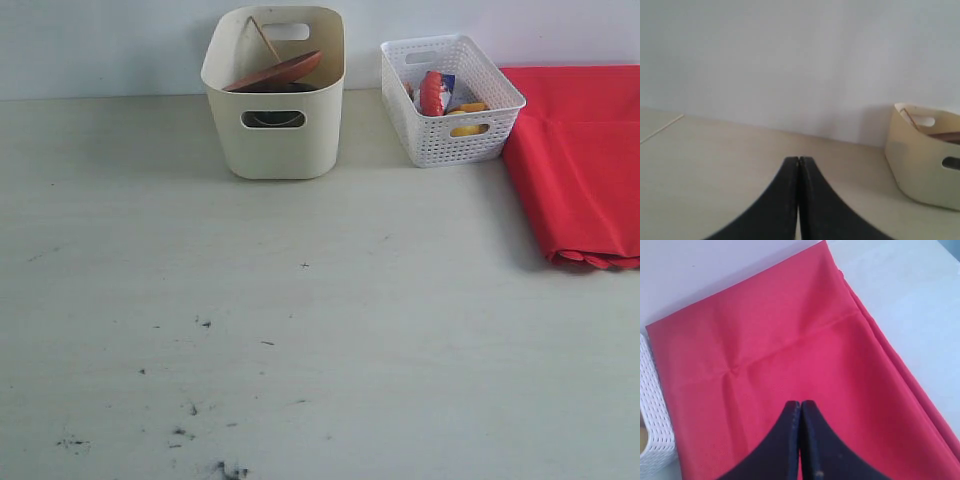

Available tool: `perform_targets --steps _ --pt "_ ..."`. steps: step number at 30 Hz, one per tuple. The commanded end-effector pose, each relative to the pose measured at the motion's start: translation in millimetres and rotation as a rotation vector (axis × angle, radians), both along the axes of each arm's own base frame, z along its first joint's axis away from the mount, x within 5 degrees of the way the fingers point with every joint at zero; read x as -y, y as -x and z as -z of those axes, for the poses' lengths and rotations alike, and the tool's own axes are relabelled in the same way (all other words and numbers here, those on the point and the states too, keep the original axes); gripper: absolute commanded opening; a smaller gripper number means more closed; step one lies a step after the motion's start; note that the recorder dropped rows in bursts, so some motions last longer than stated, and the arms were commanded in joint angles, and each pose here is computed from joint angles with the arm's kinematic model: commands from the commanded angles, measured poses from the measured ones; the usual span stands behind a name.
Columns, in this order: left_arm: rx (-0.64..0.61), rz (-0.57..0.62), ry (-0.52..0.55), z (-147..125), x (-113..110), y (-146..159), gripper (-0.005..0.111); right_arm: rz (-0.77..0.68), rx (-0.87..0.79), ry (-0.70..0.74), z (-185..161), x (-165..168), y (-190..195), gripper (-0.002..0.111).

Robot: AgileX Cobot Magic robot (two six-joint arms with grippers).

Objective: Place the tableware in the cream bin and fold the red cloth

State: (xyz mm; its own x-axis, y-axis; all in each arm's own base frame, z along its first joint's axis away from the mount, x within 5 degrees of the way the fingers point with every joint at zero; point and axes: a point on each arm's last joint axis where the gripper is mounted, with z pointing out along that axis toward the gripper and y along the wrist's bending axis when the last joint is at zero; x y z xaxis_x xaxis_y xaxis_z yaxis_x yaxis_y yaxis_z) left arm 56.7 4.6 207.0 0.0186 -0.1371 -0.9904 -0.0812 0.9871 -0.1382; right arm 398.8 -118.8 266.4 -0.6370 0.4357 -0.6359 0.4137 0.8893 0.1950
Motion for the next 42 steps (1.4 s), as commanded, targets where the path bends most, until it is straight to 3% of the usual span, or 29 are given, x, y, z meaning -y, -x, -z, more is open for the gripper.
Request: perform_targets --steps 1,12,42 --pt "-0.098 -0.010 0.011 10.1 -0.7 0.9 0.003 0.003 0.018 0.000 -3.4 -0.8 0.9 0.000" --pt "-0.151 0.001 -0.060 14.3 -0.2 1.3 0.003 0.003 0.018 0.000 -3.4 -0.8 0.9 0.000" --pt "-0.181 0.006 -0.036 17.1 0.4 1.7 0.003 0.006 0.037 0.007 -4.7 -0.2 -0.4 0.000"
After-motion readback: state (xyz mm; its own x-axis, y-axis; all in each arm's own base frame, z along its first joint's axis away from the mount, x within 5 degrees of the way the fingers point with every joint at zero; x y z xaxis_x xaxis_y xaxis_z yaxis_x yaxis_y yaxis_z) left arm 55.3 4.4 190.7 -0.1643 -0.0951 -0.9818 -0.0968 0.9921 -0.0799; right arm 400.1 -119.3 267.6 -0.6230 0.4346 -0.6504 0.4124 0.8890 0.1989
